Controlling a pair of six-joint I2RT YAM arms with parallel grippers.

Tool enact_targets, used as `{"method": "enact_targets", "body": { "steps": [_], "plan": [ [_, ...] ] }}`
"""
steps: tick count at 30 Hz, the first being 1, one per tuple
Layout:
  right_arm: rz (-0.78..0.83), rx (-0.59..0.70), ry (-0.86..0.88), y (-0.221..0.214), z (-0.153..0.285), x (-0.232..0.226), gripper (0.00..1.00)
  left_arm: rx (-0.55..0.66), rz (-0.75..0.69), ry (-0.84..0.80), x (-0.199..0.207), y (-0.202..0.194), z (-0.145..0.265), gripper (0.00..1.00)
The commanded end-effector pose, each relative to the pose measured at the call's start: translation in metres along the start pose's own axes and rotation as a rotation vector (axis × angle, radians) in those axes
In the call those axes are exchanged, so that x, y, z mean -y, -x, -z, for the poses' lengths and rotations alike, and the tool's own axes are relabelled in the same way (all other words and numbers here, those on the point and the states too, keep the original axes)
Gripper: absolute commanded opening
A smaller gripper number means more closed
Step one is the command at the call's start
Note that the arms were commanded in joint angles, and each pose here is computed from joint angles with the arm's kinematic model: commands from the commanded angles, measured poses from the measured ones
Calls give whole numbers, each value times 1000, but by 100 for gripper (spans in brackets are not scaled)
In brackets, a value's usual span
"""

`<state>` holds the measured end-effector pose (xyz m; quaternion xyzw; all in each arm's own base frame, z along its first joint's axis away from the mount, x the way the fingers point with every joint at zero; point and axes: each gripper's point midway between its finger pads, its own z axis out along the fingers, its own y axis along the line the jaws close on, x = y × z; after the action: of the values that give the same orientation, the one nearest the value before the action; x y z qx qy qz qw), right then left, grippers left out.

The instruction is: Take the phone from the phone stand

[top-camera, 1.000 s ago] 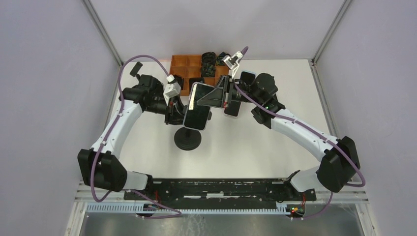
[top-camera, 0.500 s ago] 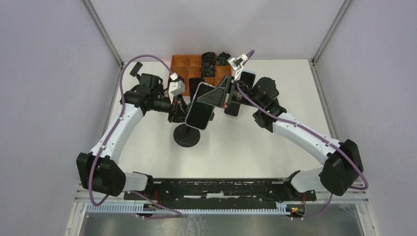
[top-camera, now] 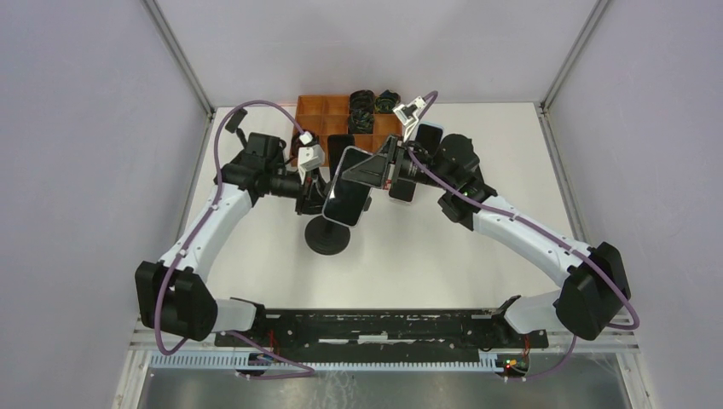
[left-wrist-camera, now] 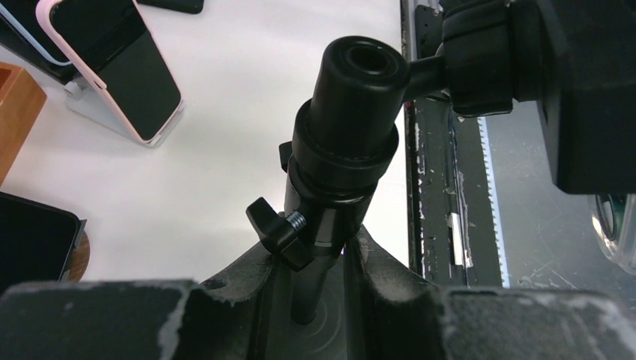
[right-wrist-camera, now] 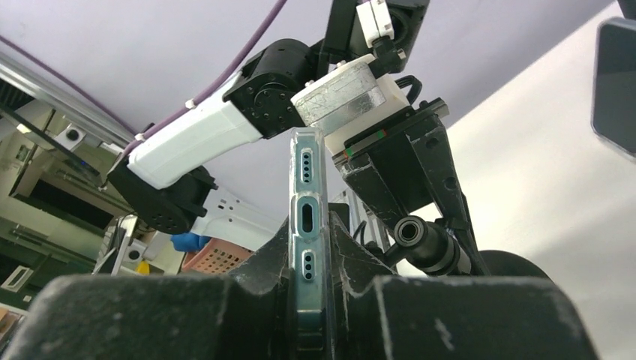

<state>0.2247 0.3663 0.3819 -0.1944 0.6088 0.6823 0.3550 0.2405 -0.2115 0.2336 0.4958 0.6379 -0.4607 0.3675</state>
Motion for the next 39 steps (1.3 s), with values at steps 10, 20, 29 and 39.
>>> {"method": "enact_targets", "body": {
  "steps": [10, 20, 29, 39],
  "plan": [
    [218, 59, 311, 46, 18, -146, 0, -234, -57, 287, -58, -58, 18, 2],
    [233, 121, 282, 87, 19, -128, 0, -361, -162, 186, -17, -91, 11, 2],
    [310, 199, 295, 120, 36, -154, 0, -419, -163, 214, -24, -113, 13, 2],
    [299, 205, 268, 120, 42, -144, 0, -375, -156, 216, -23, -101, 10, 2]
  ]
}}
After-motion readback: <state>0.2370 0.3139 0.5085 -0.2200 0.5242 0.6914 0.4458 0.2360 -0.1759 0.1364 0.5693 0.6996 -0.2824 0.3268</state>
